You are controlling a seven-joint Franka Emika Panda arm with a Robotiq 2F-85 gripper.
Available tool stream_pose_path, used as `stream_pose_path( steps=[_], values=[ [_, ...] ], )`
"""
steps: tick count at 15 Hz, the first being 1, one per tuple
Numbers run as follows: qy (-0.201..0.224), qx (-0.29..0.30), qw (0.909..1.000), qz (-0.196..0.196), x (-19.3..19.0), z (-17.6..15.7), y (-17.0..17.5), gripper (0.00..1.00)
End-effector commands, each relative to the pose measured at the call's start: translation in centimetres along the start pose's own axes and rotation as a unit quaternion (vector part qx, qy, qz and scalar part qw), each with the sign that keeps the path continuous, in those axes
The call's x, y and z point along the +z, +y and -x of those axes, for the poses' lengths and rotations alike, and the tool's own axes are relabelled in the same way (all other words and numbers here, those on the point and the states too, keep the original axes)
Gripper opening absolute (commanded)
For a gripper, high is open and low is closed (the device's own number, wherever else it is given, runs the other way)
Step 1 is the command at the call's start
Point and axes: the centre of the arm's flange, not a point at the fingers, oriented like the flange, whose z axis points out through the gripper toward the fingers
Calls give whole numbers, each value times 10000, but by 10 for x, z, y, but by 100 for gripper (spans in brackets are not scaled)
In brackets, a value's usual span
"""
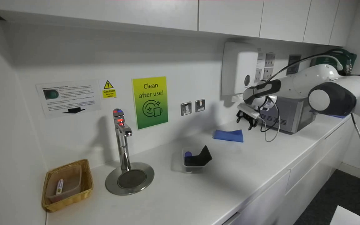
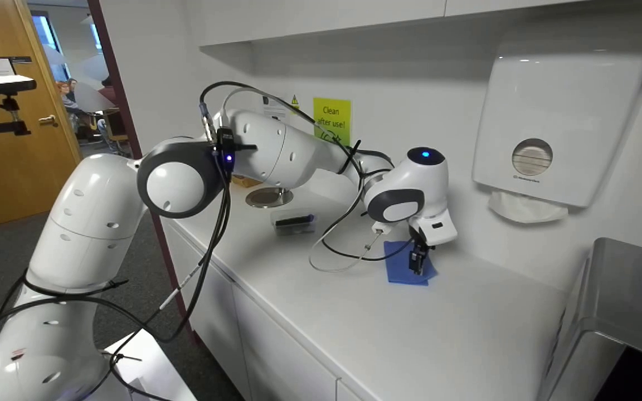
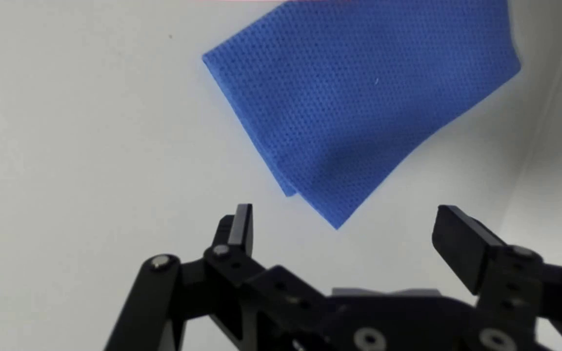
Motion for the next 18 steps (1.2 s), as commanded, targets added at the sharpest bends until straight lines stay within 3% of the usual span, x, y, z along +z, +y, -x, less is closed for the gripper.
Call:
stream_pose_path(
  steps=[1, 9, 18],
  values=[
    [267, -473, 9983, -228, -6, -2, 13, 100],
    [428, -1644, 9852, -215, 7, -4, 19, 100],
    [833, -2462, 9635, -644, 24, 1, 21, 100]
  ],
)
